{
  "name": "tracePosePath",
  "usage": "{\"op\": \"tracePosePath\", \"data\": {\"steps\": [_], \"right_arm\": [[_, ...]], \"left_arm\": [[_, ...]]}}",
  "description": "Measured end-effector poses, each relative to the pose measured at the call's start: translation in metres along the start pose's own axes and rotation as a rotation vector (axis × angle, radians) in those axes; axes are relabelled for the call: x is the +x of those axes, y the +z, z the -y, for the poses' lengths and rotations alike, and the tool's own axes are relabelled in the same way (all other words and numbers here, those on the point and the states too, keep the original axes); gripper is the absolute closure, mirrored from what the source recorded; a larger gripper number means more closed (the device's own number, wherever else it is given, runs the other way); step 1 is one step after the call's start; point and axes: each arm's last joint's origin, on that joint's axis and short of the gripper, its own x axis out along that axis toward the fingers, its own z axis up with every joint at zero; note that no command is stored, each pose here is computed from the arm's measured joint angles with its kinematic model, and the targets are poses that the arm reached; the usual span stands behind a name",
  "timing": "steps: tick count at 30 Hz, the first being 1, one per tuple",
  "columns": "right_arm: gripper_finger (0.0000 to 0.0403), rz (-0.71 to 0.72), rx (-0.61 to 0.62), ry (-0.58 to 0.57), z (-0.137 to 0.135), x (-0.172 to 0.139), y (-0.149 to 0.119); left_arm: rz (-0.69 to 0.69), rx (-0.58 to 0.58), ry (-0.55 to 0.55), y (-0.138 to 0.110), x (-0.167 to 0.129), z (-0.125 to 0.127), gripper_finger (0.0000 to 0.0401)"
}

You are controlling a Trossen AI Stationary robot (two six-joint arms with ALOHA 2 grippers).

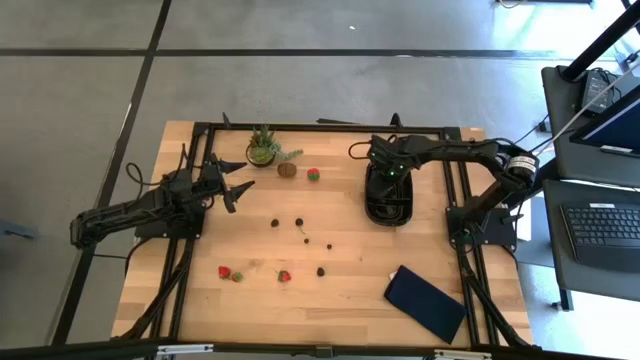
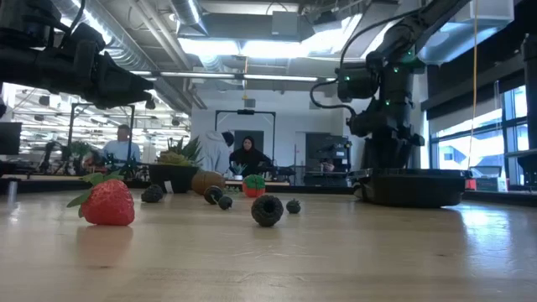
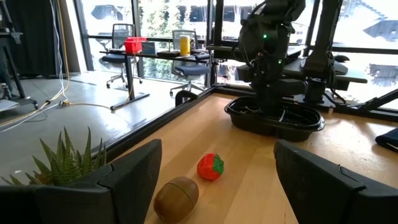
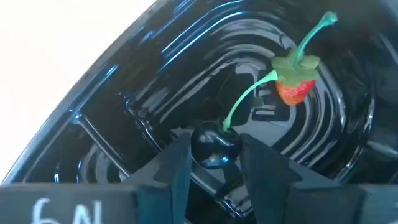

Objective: Pick and placing Produce into tupperware
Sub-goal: Put the black cherry into the black bin, then put the red strawberry into the black bin

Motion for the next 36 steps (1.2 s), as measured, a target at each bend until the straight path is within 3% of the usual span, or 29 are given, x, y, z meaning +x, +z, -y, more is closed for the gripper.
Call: {"op": "tracePosePath", "data": {"steps": [14,28,36], "right_arm": [[0.0265,0.007,0.000,0.003,0.000,0.000,0.001],[0.0172,0.003,0.000,0.010,-0.001,0.000,0.000],[0.0162,-0.048,-0.028,0.038,-0.005,-0.022,0.007]], "left_arm": [[0.003,0.000,0.000,0.000,0.000,0.000,0.0099],[0.004,-0.001,0.000,0.000,0.000,0.000,0.0099],[0.004,-0.001,0.000,0.000,0.000,0.000,0.0099]]}}
